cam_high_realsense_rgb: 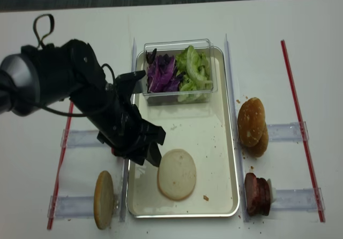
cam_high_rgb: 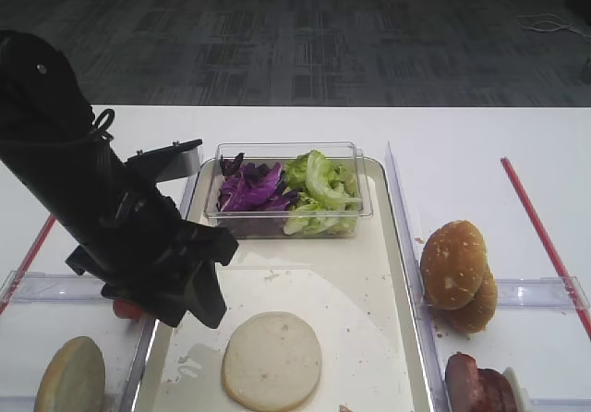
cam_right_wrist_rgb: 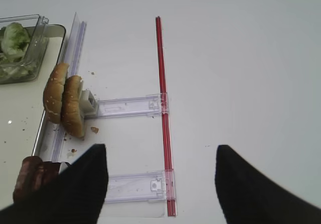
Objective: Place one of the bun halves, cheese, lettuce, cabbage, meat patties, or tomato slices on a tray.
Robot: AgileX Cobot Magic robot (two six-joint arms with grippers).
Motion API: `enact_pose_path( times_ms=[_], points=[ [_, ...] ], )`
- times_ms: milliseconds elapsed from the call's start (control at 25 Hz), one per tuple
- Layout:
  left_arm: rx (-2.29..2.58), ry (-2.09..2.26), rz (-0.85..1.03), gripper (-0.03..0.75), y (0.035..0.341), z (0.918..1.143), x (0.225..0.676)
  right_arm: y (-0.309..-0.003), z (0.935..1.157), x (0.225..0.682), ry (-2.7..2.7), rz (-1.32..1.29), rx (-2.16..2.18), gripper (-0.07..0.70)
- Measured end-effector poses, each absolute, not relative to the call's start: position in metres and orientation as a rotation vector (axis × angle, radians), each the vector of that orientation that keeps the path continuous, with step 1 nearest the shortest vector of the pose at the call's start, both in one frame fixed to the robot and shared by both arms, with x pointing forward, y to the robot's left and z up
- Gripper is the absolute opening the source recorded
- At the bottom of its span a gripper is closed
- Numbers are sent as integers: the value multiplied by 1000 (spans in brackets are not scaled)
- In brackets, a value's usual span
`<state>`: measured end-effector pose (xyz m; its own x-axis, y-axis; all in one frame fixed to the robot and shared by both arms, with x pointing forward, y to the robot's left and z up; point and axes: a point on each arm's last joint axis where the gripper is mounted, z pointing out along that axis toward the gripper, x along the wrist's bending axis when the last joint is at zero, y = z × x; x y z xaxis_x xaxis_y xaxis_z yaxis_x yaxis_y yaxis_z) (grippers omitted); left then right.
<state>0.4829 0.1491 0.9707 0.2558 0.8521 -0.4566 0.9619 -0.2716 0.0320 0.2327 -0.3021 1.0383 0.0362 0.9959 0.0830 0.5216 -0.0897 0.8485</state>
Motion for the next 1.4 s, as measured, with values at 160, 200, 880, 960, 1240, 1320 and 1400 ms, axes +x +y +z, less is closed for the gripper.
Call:
enact_pose_path(
  times_ms=[160, 200, 880, 960, 1240, 1320, 1400],
  points=[
    [2250, 1700, -425, 358, 157, 982, 479, -302, 1038, 233, 1549, 955, 1683, 468],
    [2256, 1706, -413, 358, 158, 984, 478, -302, 1038, 233, 1549, 955, 1683, 468],
    [2427, 1800, -167, 358, 179, 1034, 483, -302, 1038, 233, 1549, 955, 1683, 468],
    [2412, 1793, -152, 358, 177, 1039, 486, -302, 1038, 233, 1549, 955, 1683, 468],
    [2424, 1789, -117, 358, 179, 1041, 488, -302, 1038, 233, 1549, 955, 1683, 468],
    [2435, 1788, -98, 358, 180, 1041, 488, -302, 1038, 233, 1549, 955, 1683, 468],
    [2447, 1787, -77, 358, 181, 1041, 489, -302, 1038, 233, 1549, 955, 1683, 468]
  ],
)
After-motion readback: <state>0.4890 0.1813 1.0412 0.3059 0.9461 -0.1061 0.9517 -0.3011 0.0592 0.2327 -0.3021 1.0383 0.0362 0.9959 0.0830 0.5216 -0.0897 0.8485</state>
